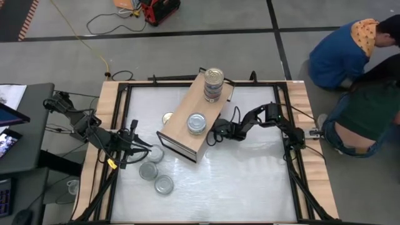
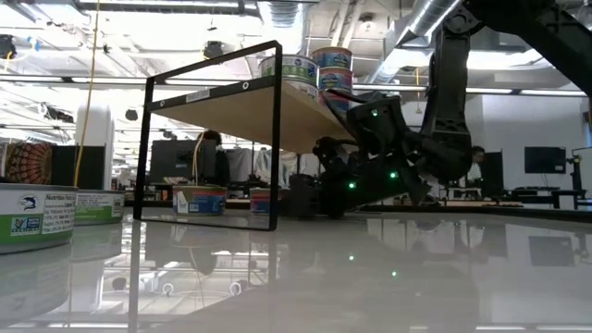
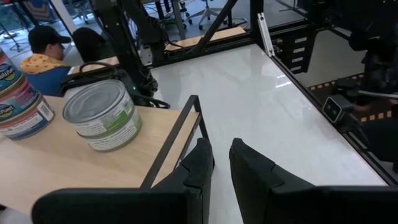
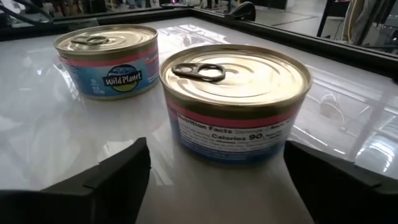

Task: Stack canned seafood by type on shelf
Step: Adjust the blue tuna can

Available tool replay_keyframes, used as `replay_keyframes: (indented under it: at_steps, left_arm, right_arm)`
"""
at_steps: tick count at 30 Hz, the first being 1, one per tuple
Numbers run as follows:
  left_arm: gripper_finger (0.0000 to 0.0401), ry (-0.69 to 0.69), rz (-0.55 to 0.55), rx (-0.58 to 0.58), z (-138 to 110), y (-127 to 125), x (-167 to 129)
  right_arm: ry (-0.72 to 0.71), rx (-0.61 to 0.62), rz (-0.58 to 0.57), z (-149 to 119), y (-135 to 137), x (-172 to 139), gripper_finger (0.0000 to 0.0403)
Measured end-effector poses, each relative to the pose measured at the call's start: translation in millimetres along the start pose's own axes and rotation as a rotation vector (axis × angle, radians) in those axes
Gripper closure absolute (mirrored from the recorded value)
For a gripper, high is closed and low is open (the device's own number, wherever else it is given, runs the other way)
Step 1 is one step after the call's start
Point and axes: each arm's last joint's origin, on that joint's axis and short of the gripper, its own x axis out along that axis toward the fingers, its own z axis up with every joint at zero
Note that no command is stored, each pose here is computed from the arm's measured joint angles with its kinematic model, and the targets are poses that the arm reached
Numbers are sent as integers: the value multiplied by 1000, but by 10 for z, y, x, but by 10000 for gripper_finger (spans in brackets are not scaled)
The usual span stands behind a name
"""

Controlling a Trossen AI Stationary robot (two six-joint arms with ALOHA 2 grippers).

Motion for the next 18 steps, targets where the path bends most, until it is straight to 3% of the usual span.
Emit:
replay_keyframes:
  at_steps: [18]
  left_arm:
    - [352, -1, -2, -7, 2, -1, 0]
  right_arm:
    - [23, -26, 3, 48, 70, 79, 15]
